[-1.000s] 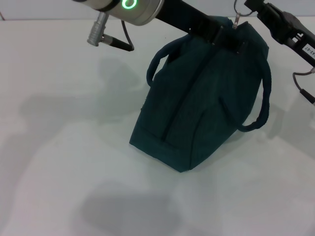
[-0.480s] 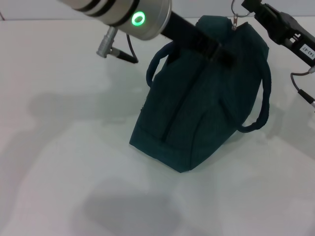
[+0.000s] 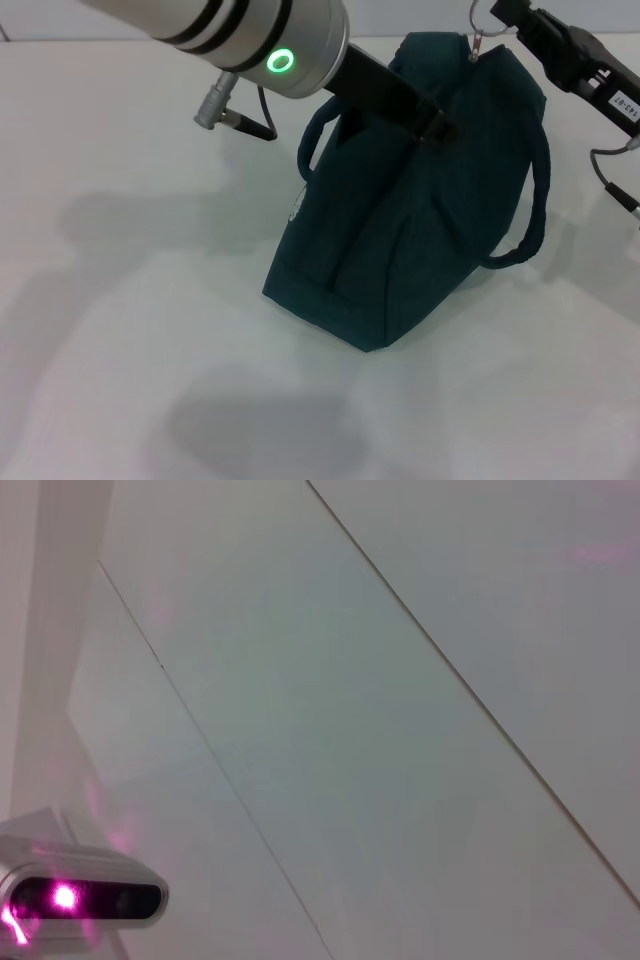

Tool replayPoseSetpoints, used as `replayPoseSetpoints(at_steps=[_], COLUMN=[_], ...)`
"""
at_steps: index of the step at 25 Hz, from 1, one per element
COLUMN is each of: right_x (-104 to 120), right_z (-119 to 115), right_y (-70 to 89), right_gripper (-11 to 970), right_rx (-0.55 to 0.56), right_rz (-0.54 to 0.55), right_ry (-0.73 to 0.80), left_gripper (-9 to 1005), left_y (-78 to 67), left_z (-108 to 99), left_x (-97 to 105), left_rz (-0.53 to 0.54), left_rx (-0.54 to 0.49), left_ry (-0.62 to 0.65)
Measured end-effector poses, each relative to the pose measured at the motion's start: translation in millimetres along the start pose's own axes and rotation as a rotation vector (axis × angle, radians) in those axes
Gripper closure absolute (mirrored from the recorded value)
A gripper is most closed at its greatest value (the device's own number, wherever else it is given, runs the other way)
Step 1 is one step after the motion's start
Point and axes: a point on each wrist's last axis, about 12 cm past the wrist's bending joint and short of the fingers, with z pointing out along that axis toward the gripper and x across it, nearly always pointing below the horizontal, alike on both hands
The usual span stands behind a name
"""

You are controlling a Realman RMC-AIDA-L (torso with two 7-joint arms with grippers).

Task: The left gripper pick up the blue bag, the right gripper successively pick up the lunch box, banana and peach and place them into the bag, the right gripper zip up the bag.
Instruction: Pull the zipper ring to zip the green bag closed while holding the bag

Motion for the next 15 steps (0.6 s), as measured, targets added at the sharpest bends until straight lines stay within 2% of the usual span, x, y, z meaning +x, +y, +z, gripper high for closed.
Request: replayPoseSetpoints(at_steps=[10,15], right_x=[0.3,-0.1], right_z=[0.1,0.3], right_y=[-0.7,-0.8], right_gripper=[955,955], right_rx=[0.006,0.007], right_rz=[0.0,0.0], right_ry=[0.003,0.0], left_gripper=[835,879], left_y=[2.2,2.0], left_z=[0.0,0.1], left_x=[0.9,0.9], left_rz=[0.041,0.058], left_rx=[-0.009,-0.008], left_ry=[0.003,0.003])
